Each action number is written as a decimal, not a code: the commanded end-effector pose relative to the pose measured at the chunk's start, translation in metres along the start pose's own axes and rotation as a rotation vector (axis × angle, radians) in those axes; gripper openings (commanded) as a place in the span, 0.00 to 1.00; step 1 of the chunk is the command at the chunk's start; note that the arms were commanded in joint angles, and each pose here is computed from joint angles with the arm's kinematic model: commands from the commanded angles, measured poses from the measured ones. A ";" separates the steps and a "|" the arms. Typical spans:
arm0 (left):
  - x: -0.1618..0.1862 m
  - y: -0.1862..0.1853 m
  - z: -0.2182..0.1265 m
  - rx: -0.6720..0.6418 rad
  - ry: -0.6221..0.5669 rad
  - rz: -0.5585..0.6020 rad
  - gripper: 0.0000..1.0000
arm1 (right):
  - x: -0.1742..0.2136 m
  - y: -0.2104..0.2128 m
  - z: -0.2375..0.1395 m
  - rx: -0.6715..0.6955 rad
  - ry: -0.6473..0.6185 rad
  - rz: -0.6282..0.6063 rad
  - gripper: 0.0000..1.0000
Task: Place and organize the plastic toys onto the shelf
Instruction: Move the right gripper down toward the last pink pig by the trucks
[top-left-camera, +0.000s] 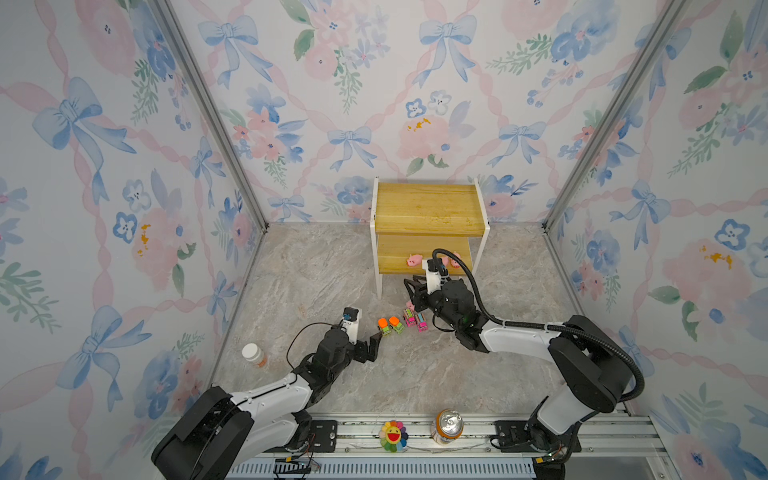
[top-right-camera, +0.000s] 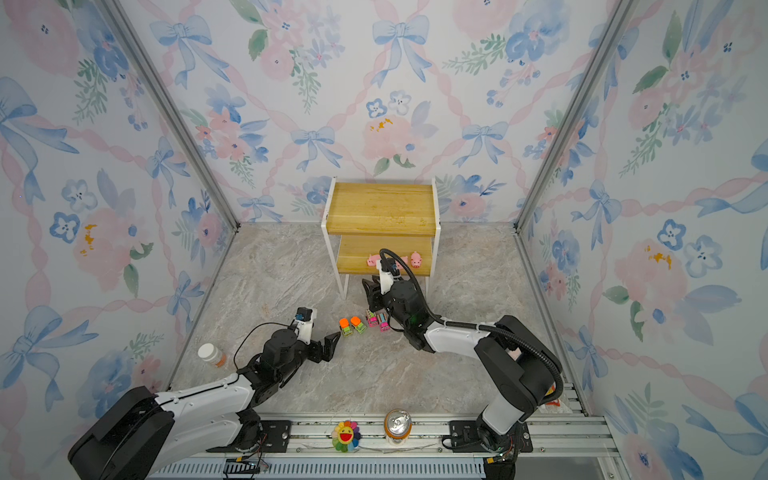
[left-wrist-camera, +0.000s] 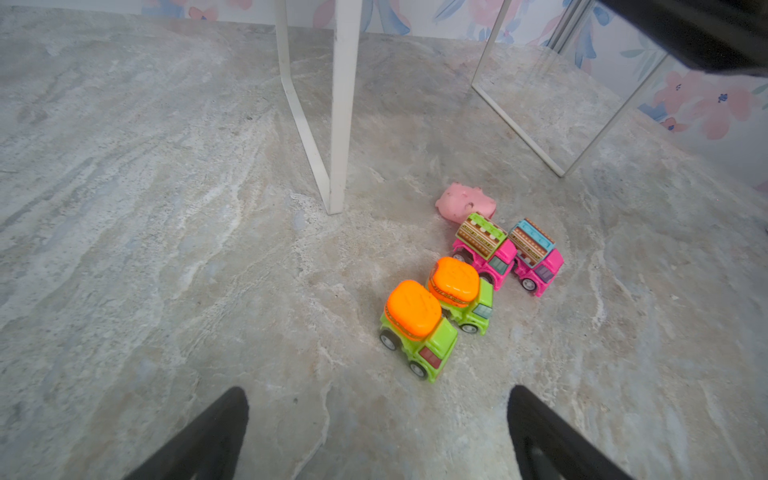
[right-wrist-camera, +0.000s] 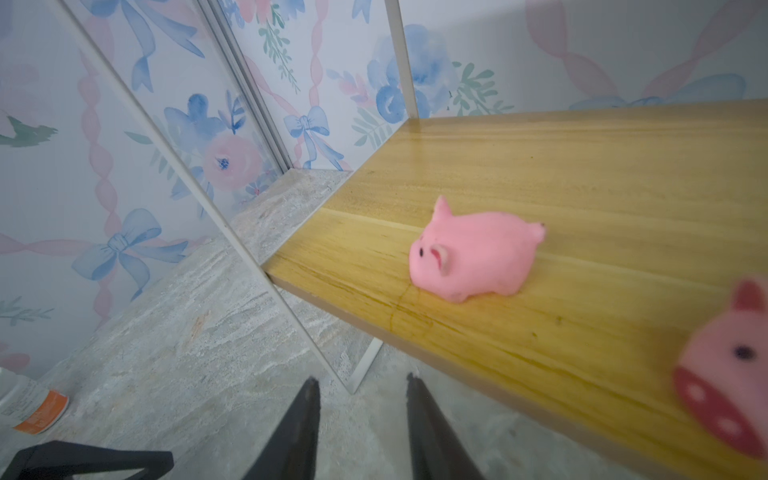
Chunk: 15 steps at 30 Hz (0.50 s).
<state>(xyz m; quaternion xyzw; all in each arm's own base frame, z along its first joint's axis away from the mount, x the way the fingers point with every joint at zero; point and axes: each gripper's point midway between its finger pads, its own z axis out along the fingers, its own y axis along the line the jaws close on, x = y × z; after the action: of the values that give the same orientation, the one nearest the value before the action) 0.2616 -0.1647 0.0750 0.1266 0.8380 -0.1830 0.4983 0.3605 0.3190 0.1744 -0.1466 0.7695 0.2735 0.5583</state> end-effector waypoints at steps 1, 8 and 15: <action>0.005 0.003 0.001 -0.014 0.017 0.020 0.98 | 0.029 -0.013 -0.002 0.093 0.083 -0.069 0.40; 0.006 0.003 0.002 -0.015 0.019 0.018 0.98 | 0.064 -0.038 -0.020 0.162 0.139 -0.088 0.34; 0.006 0.002 0.002 -0.012 0.022 0.012 0.98 | 0.084 -0.063 -0.032 0.261 0.194 -0.116 0.33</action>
<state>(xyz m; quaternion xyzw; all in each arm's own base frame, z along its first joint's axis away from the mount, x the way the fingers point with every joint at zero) 0.2610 -0.1642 0.0699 0.1277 0.8426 -0.1793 0.4915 0.3383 0.2704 0.0910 -0.1521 0.8333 0.1573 0.5076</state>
